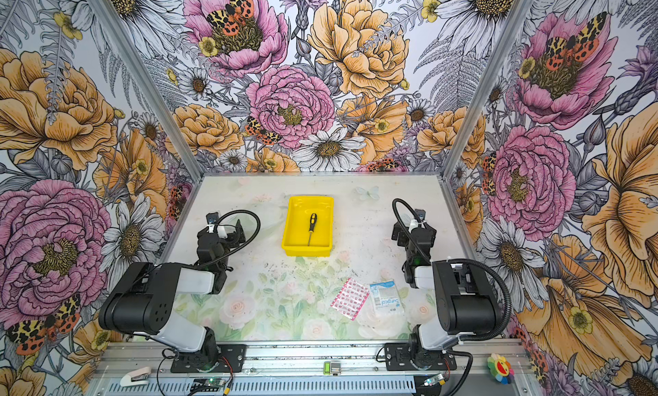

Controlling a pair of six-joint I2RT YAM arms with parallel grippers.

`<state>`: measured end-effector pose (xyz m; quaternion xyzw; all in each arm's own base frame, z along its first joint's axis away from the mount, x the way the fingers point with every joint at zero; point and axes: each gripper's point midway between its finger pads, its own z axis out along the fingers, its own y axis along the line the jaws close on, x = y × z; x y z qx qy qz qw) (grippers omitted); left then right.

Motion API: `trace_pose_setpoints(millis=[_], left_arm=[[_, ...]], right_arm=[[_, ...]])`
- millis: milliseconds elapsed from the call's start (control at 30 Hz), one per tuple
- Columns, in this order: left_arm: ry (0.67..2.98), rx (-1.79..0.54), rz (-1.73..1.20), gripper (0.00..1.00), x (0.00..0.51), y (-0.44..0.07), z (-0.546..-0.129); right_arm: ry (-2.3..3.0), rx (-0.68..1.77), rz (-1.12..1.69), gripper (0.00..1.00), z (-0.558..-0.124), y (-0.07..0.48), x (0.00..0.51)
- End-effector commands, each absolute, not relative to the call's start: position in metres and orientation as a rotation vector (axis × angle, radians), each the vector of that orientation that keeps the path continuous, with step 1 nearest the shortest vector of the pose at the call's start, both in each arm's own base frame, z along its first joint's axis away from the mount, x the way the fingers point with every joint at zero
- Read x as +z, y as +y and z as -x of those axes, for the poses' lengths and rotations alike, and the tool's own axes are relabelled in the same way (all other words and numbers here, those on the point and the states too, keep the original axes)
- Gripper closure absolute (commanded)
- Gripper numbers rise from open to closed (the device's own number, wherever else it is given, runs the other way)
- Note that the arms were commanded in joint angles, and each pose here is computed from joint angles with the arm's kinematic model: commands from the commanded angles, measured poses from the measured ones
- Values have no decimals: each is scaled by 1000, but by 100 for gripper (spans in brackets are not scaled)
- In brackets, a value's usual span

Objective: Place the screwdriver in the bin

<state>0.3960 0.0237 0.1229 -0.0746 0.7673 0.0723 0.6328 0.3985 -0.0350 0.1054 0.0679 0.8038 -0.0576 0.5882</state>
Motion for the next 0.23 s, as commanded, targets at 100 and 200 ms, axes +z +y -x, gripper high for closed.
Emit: trace_pose_setpoints(millis=[100, 200], left_arm=[[1737, 139, 163, 1, 131, 24, -402], [1737, 140, 165, 1, 131, 25, -402]], right_arm=[[1843, -133, -138, 1, -400, -32, 112], [1843, -133, -137, 1, -400, -32, 112]])
